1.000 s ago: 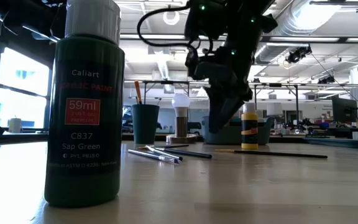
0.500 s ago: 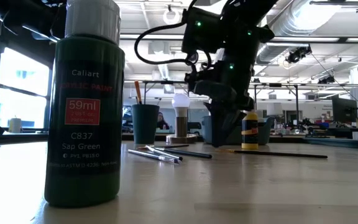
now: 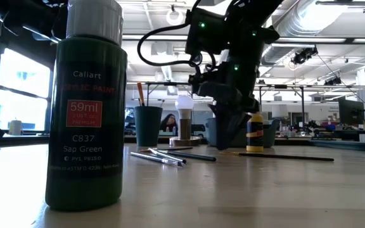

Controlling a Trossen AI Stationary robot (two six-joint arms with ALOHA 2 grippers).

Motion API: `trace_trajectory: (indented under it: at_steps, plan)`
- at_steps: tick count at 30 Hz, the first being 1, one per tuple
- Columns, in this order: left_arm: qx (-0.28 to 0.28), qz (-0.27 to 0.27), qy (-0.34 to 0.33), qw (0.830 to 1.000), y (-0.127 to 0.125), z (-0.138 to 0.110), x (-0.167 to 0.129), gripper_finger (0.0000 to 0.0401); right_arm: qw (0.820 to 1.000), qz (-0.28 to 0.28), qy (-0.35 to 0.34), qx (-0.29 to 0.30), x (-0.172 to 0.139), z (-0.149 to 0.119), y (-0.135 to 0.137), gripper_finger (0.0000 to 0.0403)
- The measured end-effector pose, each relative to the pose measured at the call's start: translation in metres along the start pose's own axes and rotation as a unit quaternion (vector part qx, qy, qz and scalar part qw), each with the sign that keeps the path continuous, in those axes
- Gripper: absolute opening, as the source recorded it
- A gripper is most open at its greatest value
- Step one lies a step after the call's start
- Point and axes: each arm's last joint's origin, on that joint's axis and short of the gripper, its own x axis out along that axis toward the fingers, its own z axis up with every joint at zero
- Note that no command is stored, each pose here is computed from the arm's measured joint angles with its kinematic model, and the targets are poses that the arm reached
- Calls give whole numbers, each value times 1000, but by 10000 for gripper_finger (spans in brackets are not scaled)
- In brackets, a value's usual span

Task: Pick & Place Paint Supplies
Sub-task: Put the gold paintbrush into the blue cup

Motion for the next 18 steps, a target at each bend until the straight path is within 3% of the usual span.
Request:
trace_trajectory:
  at_steps: [10,18]
  plan:
    - [0,2,0,1000,0,0,0,177,997,67,37,0,-4,-2,3,83]
    - [0,2,0,1000,0,0,0,177,996,93,10,1,-24,2,4,83]
